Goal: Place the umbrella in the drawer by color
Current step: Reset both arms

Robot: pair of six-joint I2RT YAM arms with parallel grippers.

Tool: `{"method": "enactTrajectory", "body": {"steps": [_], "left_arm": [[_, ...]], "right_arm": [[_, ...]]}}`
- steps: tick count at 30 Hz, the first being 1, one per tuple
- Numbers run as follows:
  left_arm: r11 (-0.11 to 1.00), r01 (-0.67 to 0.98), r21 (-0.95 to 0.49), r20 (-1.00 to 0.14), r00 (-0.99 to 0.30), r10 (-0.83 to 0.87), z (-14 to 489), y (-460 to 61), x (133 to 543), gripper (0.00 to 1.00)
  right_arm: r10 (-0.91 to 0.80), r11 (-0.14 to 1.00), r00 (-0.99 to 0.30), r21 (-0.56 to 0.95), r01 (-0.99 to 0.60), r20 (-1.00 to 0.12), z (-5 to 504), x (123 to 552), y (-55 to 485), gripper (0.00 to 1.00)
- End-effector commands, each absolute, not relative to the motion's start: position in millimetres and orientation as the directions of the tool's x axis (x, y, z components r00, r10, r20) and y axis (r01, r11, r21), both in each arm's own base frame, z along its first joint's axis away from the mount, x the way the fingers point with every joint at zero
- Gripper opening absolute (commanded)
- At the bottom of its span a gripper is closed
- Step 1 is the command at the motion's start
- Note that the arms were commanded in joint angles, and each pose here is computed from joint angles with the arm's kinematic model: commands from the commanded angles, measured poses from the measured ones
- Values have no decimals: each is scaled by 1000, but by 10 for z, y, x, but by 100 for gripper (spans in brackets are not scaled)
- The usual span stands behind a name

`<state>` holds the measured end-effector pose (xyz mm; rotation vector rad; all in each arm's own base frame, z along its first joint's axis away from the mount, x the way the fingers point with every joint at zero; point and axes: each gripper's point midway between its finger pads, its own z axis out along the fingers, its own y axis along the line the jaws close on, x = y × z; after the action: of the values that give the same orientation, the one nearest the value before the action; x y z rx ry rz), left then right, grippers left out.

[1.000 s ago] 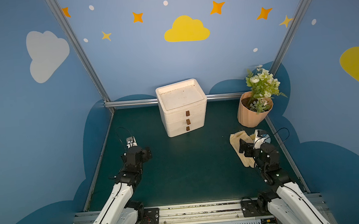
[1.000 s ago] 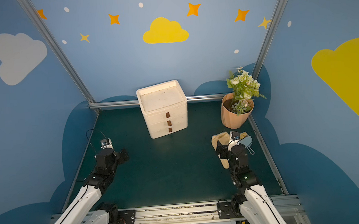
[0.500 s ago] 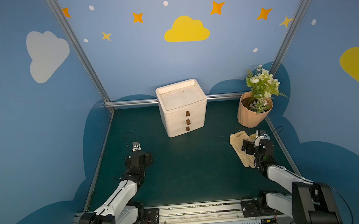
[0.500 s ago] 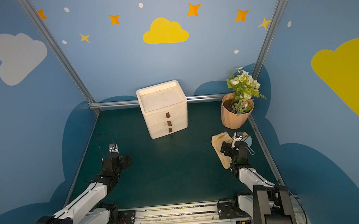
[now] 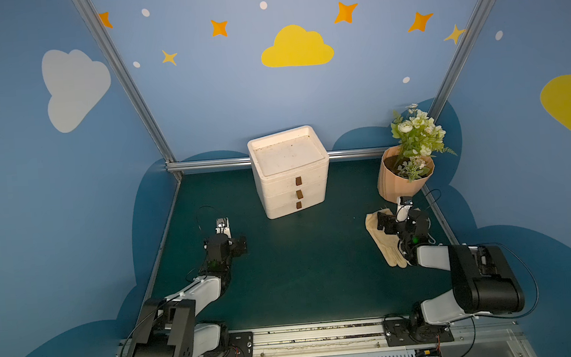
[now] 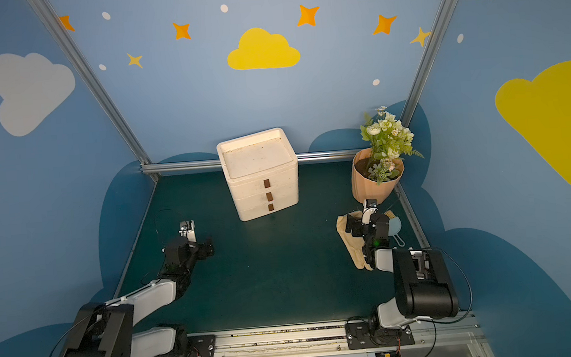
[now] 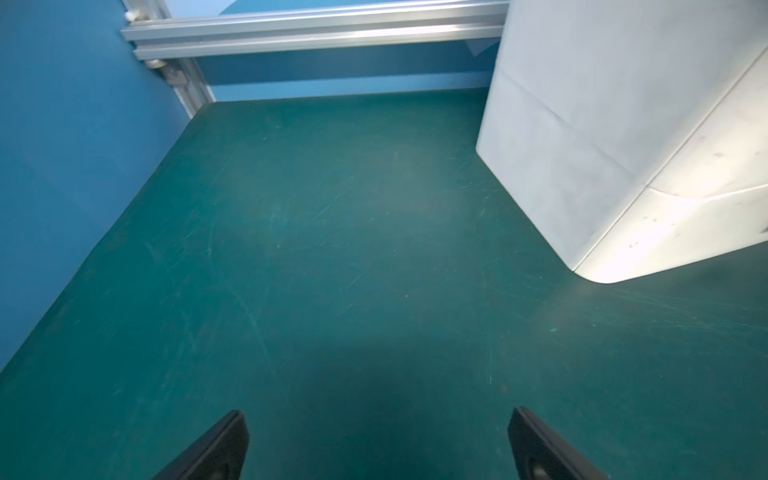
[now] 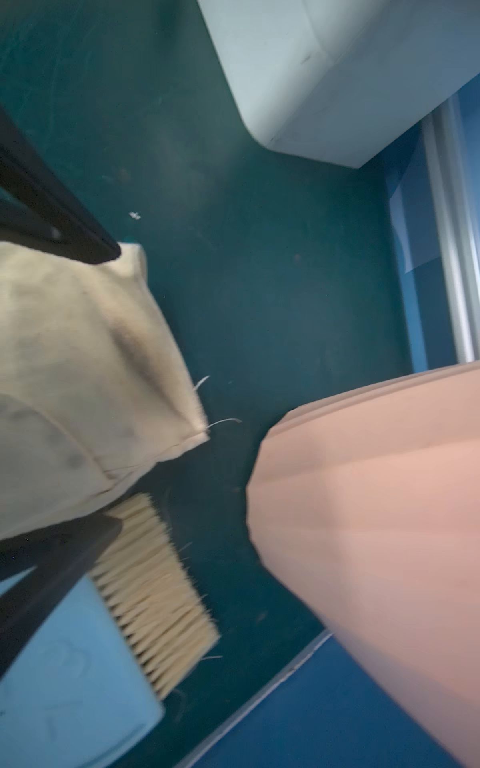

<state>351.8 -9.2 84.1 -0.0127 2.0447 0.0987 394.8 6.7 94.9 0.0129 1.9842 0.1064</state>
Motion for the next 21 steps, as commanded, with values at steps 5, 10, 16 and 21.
{"method": "enactTrajectory", "body": {"steps": [5,10,16,21], "left_arm": [[997,12,81,-945,-316,80,988,-150,3819,100],[999,2,42,-948,-315,40,875,-75,3864,100],[999,-13,-30,-918,-395,-33,814,44,3939,100],[1000,-5,-28,-918,-396,-27,822,27,3938,100]], "right_arm": [[23,995,-449,66,-81,-893,879,3905,141,98],[21,995,-450,63,-80,-893,877,3903,142,98],[4,997,-454,40,-69,-891,872,3917,148,98],[-7,997,-460,27,-69,-888,860,3916,166,98]]}}
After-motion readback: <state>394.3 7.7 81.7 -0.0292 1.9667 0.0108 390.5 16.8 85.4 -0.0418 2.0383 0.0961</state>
